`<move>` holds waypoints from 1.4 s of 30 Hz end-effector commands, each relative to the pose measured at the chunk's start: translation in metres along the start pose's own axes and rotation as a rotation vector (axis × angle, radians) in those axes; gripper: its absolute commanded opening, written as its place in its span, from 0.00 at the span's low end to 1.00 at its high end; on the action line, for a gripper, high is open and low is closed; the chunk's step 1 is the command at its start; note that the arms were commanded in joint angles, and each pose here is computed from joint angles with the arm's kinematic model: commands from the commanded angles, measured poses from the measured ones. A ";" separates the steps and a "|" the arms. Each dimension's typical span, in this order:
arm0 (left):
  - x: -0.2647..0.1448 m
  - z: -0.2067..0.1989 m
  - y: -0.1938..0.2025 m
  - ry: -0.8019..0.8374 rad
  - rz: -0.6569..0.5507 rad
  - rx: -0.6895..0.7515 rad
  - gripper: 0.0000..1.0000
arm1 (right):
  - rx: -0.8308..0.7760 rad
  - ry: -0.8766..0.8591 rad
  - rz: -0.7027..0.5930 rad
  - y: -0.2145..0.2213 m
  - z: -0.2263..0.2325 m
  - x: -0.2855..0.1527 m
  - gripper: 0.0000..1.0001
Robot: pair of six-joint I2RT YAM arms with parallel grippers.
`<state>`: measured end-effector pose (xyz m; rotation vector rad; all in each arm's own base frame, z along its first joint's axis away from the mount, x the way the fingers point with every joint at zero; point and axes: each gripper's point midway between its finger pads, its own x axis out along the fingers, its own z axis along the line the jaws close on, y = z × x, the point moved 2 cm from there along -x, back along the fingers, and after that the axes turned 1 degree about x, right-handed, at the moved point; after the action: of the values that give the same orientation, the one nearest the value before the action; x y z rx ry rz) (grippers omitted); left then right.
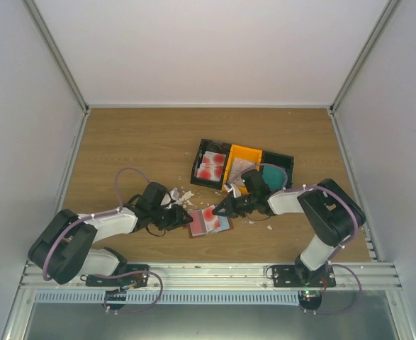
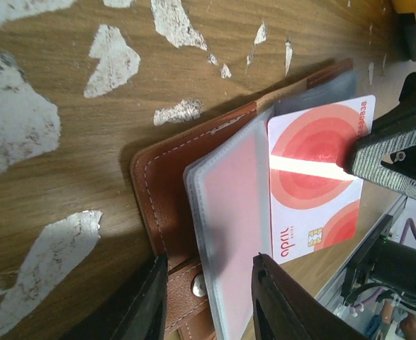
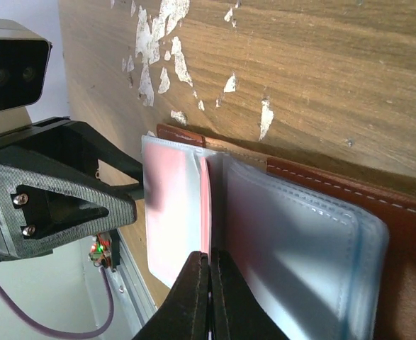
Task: Put the credit cards into the card holder
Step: Insert the credit card into the card holder.
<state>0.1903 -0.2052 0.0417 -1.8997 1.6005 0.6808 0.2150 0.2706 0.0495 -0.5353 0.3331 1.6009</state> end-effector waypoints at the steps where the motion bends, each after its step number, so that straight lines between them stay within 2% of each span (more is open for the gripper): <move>1: 0.006 0.020 0.016 -0.065 0.021 -0.027 0.35 | -0.052 0.005 -0.016 -0.008 0.005 0.004 0.00; 9: 0.011 0.026 0.023 -0.087 0.010 -0.011 0.28 | -0.035 0.017 0.005 -0.003 0.005 0.007 0.01; 13: 0.010 0.026 0.023 -0.095 -0.004 -0.008 0.26 | -0.070 0.008 0.011 -0.003 0.010 0.005 0.01; 19: 0.011 0.021 0.023 -0.084 0.002 -0.023 0.25 | -0.039 -0.009 0.062 0.005 0.006 0.009 0.01; 29: 0.016 0.019 0.027 -0.093 0.019 -0.053 0.10 | 0.026 -0.036 0.107 0.021 -0.002 0.017 0.04; 42: 0.021 0.010 0.024 -0.079 0.037 -0.029 0.06 | 0.014 -0.015 0.146 0.027 0.004 0.031 0.04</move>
<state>0.1803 -0.2185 0.0305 -1.9058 1.5772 0.7144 0.1944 0.2892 0.0385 -0.4887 0.3472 1.7179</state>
